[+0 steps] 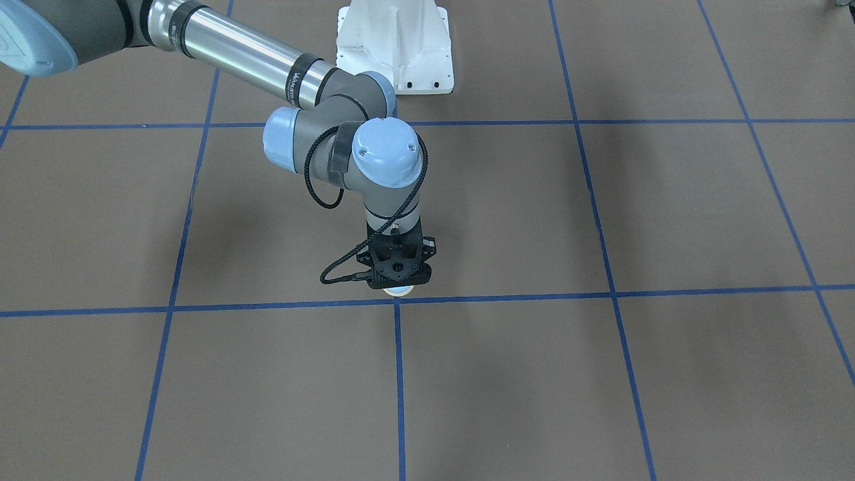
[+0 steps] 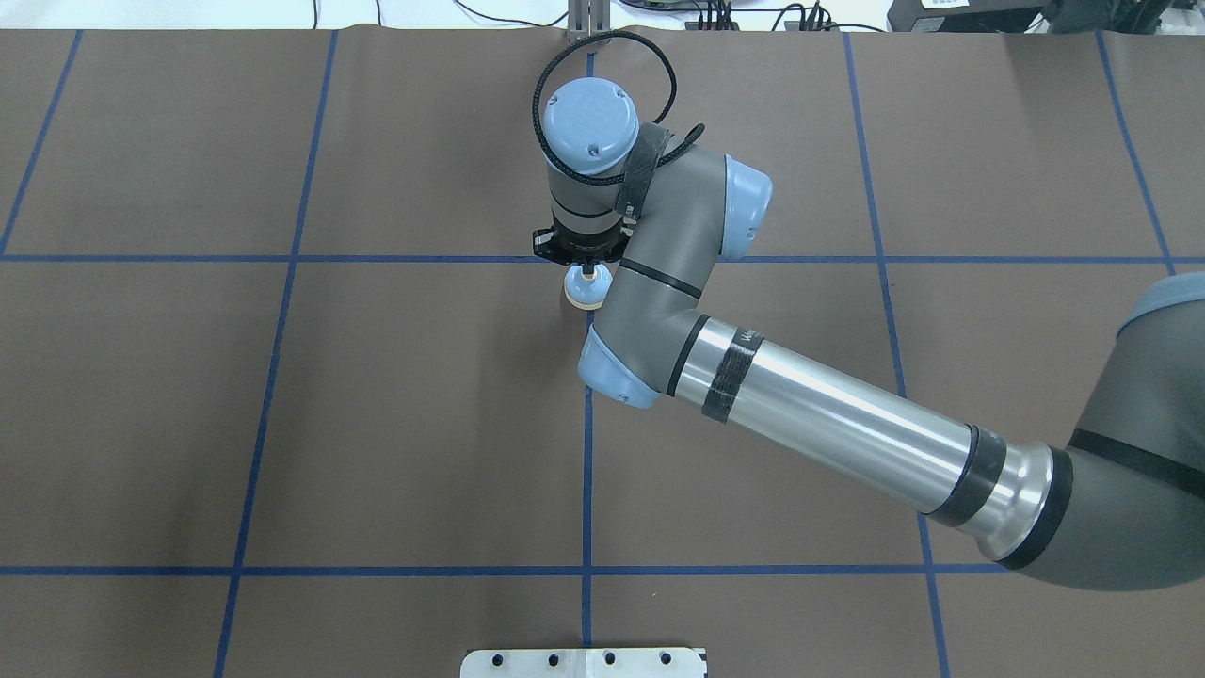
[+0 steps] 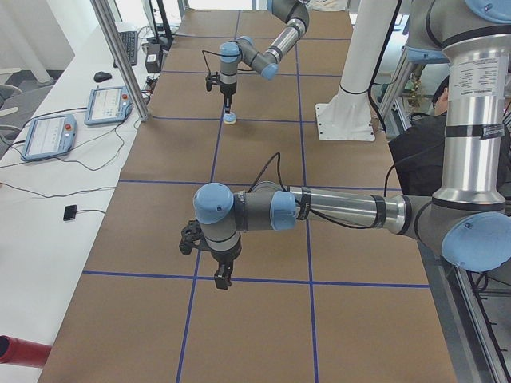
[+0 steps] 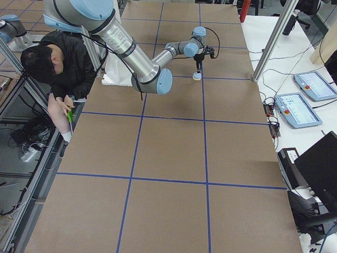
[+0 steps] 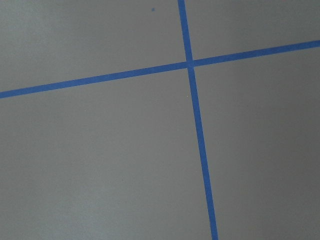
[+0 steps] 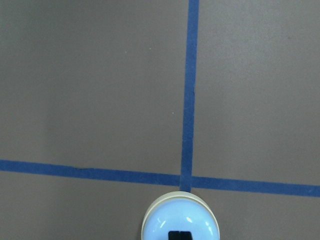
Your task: Place and press bell with both arms
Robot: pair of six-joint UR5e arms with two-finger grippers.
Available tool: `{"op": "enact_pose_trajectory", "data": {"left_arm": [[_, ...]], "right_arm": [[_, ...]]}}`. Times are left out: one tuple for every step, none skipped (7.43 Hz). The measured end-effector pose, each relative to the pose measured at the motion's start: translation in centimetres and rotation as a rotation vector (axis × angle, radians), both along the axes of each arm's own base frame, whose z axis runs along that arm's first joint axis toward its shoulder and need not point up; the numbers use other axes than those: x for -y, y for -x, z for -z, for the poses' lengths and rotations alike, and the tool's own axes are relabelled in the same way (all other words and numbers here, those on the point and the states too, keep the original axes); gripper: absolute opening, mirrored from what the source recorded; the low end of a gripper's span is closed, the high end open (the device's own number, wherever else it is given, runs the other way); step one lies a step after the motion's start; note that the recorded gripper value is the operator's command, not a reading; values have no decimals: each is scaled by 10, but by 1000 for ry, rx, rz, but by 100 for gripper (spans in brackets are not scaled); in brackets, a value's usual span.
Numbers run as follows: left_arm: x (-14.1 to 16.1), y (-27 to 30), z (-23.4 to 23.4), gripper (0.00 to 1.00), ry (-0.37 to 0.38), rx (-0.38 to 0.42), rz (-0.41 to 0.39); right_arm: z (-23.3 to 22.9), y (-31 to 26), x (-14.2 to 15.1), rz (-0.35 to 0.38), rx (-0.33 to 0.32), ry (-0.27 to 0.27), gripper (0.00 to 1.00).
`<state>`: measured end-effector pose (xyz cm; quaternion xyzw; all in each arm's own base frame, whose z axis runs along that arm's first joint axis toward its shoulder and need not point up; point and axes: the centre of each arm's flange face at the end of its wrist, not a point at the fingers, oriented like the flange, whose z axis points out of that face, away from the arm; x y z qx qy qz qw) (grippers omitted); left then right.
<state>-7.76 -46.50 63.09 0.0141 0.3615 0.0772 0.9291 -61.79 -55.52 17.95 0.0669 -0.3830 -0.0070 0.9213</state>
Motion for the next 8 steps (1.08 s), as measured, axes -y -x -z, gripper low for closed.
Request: {"op": "enact_pose_trajectory", "data": {"left_arm": [[0,0,0,100,0,0,0],[0,0,0,100,0,0,0],[0,0,0,100,-1,0,0],[0,0,1,100,-3,1,0],[0,0,2,100,-4,1,0],[0,0,2,100,-4,1,0],[0,0,2,100,-5,1,0],[0,0,2,100,-5,1,0]], "right_arm": [[-1,2,-1,2,-2,1,0],[-2,3,-2,4,-3,1,0],[-2,4,-3,6,-3,1,0],[-2,5,-4,7,-4,1,0],[-3,5,-4,7,-5,1,0],[-3,5,-5,7,-5,1,0],[-2,5,-5,6,-4,1,0],[4,1,-4,3,7,-4,0]]}}
